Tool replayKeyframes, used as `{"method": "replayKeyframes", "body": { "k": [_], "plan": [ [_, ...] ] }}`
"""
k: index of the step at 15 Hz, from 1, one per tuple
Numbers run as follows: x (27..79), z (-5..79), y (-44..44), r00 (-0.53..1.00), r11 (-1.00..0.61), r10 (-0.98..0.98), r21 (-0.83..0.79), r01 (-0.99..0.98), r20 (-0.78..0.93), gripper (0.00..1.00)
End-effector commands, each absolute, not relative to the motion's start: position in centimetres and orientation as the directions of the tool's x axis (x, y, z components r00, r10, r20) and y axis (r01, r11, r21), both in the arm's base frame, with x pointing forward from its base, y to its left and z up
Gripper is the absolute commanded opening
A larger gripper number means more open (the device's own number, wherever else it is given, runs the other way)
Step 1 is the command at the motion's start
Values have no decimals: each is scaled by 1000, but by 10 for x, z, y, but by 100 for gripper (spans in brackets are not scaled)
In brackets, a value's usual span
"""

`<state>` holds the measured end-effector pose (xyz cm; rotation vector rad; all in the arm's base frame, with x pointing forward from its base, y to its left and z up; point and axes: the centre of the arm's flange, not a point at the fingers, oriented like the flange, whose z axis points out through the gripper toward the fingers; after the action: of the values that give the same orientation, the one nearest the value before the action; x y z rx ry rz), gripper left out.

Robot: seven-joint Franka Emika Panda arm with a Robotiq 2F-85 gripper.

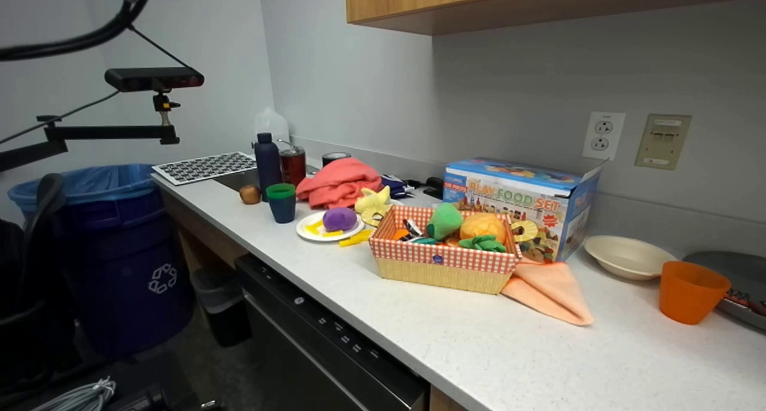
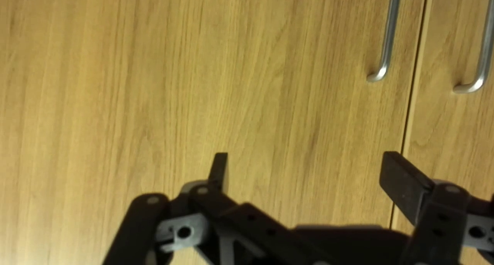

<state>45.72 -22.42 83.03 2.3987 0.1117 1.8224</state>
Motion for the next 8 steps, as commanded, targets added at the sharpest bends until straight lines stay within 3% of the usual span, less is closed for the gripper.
{"method": "replayKeyframes", "body": {
  "k": [1,8],
  "plan": [
    [456,830,-226,271,-989,134,145,-23,953,100],
    [459,827,-222,278,-989,137,147,-18,951,100]
  ]
}}
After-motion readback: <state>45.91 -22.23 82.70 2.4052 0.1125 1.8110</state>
